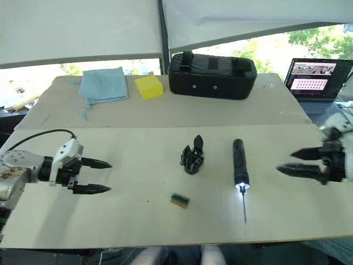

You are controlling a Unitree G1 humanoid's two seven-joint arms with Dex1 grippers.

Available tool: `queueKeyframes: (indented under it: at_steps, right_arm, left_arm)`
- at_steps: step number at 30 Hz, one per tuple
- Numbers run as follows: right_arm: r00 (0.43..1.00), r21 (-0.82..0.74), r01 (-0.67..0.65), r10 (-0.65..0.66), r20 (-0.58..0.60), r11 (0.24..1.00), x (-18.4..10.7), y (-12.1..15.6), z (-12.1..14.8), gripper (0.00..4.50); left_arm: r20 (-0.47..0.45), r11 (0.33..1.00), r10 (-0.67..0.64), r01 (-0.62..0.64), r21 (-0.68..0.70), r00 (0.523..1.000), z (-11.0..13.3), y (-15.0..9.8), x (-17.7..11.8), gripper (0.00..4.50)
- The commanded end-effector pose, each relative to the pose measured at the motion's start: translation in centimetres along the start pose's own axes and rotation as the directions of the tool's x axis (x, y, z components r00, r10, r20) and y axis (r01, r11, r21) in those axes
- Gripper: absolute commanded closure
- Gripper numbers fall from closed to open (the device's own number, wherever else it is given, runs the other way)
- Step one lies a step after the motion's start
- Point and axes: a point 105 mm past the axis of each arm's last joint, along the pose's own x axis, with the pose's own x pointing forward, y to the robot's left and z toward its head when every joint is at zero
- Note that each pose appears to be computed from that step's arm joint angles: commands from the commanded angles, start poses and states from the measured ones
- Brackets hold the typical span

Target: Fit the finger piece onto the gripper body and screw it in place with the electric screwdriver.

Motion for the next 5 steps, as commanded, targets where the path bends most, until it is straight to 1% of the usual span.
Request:
queueKeyframes:
  at_steps: [1, 3, 5]
  right_arm:
    - [0.997, -0.177, 0.075, -0.08, -0.018, 0.981, -3.1, -1.5, -0.3, 0.02]
    - [0.995, -0.198, 0.089, -0.096, -0.026, 0.976, -3.7, -2.0, -1.2, 0.02]
    - [0.996, -0.187, 0.082, -0.089, -0.027, 0.979, -3.9, -2.0, -1.7, 0.02]
  left_arm:
    - [0.033, 0.999, 0.024, -0.025, 0.029, 0.999, 1.3, 0.6, -1.6, 0.0]
    - [0.04, 0.999, 0.031, -0.032, 0.033, 0.999, 1.4, 0.9, -1.6, 0.0]
    - [0.059, 0.999, 0.029, -0.032, 0.043, 0.998, 1.7, 1.1, -1.4, 0.0]
